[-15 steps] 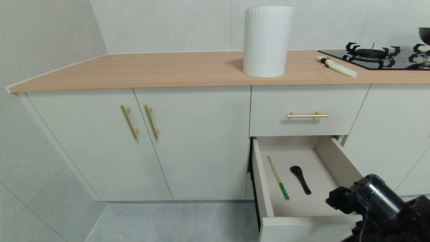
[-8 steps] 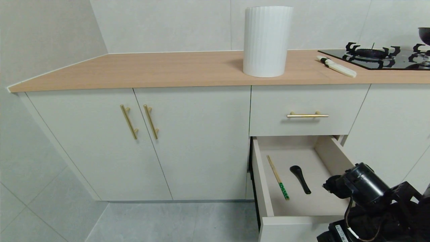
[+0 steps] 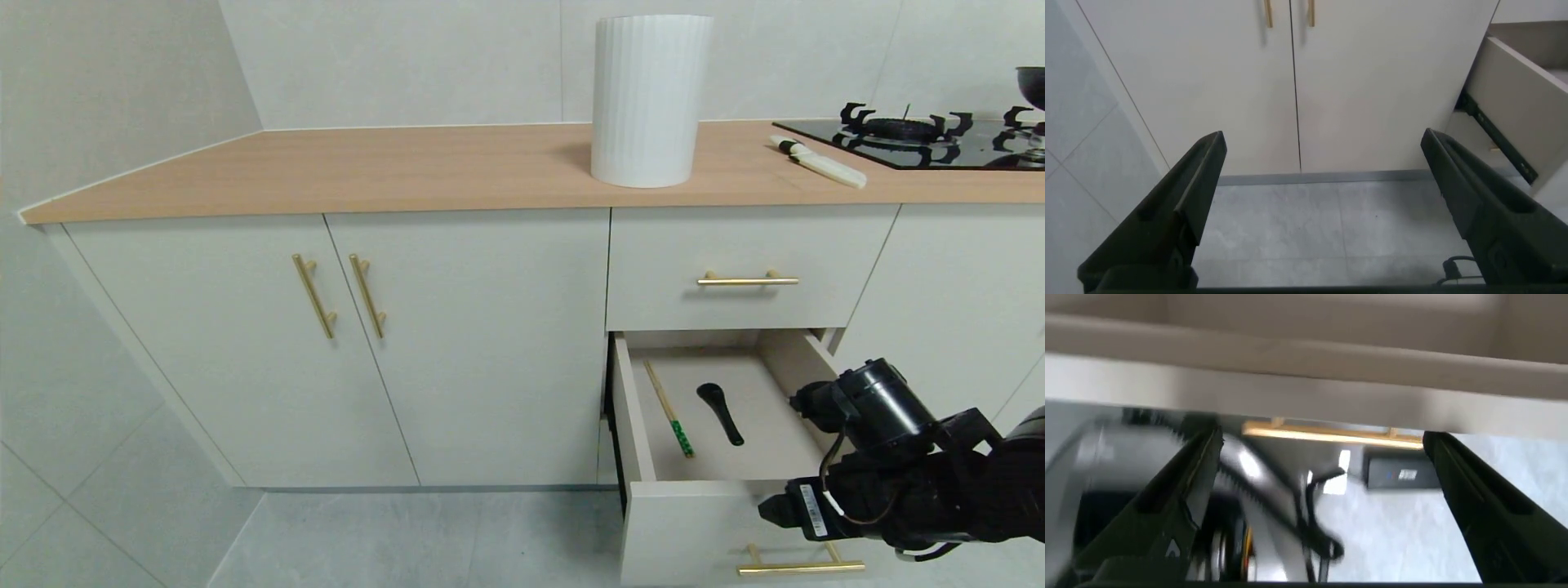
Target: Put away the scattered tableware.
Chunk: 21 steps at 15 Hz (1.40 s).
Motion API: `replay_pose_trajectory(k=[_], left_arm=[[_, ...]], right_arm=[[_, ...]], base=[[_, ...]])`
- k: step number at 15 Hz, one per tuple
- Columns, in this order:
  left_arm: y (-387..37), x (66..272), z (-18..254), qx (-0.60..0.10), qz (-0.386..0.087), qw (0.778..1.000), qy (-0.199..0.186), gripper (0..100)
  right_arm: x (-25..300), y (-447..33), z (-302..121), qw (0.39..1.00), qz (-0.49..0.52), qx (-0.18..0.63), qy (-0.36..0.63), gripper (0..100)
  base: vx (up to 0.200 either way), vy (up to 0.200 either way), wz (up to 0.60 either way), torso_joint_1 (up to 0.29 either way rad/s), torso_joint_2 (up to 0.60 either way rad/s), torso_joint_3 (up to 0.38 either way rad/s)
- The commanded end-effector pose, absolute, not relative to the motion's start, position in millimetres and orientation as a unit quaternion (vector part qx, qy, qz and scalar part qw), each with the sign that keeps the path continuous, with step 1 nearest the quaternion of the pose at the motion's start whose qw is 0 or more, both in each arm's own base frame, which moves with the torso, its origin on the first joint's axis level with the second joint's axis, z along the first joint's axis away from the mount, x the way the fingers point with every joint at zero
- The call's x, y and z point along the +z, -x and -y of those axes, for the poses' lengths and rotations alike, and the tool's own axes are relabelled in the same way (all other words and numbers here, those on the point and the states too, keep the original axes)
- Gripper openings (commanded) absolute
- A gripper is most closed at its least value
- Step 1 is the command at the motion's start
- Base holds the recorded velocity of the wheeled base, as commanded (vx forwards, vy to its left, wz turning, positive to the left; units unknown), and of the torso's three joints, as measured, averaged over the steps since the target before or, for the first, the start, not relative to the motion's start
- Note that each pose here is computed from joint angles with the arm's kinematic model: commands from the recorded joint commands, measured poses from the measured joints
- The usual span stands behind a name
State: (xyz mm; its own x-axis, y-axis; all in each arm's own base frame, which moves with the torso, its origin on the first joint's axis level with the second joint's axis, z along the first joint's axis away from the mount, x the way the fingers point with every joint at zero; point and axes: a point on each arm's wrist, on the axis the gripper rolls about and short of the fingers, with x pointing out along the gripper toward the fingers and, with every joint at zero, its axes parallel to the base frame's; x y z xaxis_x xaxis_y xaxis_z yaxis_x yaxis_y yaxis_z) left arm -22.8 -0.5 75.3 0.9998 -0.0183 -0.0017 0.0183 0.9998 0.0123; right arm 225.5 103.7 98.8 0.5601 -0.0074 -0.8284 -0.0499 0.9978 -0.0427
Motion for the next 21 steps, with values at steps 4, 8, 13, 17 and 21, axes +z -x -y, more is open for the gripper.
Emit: replay_pose_trajectory(k=[4,8,13,17,21], left_arm=[[22.7,75.4,0.5,-0.009,-0.001,1.0,-0.006,100],[22.8,75.3,0.5,-0.009,-0.001,1.0,-0.006,100],[22.7,75.4,0.5,-0.009,-0.001,1.0,-0.006,100],[22.7,75.4,0.5,-0.009,-0.001,1.0,-0.006,100],[22.7,75.4,0.5,-0.009,-0.001,1.0,-0.006,100]], right_arm=[[79.7,-247.5,-97.7,0.888,-0.46,-0.018,0.018,100],[72.2,-263.7,-100.8,0.902,-0.431,-0.016,0.008,100],[74.0,-298.9,-115.1,0.918,-0.396,0.001,0.018,100],[74.3,-333.3,-124.4,0.928,-0.373,0.001,0.009,100],[53.5,-360.5,-116.4,0.935,-0.354,-0.018,-0.005,100]], base=[[0.0,0.0,0.0,0.0,0.0,0.0],[0.0,0.0,0.0,0.0,0.0,0.0],[0.0,0.0,0.0,0.0,0.0,0.0],[0.0,0.0,0.0,0.0,0.0,0.0],[0.0,0.0,0.0,0.0,0.0,0.0]])
